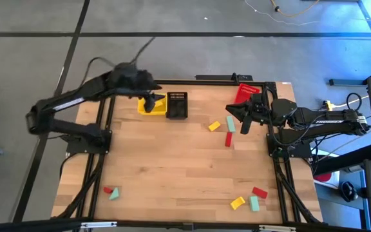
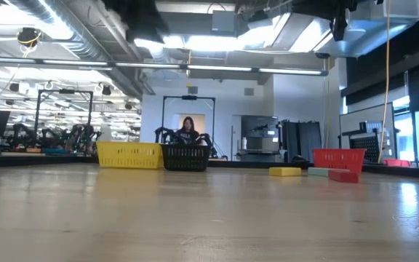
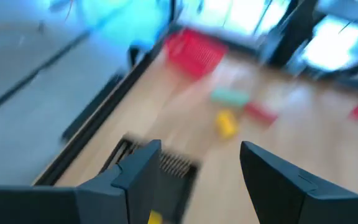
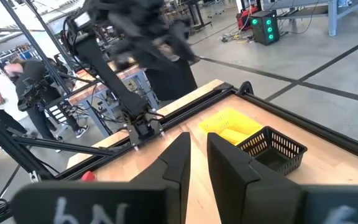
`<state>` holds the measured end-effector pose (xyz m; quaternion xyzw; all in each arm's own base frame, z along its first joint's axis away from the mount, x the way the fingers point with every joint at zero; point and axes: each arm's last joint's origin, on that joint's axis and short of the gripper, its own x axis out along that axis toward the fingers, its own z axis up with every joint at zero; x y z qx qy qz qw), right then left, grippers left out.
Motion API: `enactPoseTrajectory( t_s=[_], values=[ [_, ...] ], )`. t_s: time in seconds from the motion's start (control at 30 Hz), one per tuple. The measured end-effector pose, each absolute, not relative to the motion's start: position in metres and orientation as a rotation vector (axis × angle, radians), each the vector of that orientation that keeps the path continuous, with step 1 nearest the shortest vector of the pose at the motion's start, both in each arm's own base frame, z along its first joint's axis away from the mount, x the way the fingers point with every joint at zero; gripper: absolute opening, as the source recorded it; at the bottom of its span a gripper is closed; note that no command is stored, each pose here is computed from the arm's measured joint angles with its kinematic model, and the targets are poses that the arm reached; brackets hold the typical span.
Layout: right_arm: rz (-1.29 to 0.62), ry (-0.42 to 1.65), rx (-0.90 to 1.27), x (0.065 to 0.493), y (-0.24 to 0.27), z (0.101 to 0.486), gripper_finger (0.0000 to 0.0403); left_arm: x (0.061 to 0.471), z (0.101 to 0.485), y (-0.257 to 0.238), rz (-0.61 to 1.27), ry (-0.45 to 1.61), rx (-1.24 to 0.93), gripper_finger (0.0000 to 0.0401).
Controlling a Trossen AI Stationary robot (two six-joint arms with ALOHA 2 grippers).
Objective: Sort & place blocks by color
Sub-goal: Put the top yellow block into the yellow bin
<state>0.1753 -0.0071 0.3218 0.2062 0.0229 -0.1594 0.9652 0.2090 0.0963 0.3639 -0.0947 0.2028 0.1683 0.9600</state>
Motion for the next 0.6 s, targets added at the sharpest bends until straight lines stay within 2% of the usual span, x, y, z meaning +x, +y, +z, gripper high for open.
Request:
enactPoseTrajectory(
  t_s=[0.17,0.33,0.6],
  values=[
    [-0.323,0.046,0.418,0.175,-0.007,0.322,0.0058,0.188,0.364,0.054,0.201,0.156,-0.238,0.0211],
    [-0.322,0.046,0.417,0.175,-0.007,0.322,0.0058,0.177,0.346,0.025,0.102,-0.041,-0.262,0.0211],
    [-0.295,0.052,0.425,0.176,-0.006,0.322,0.0058,0.168,0.336,0.013,0.134,-0.127,-0.308,0.0211]
  ],
)
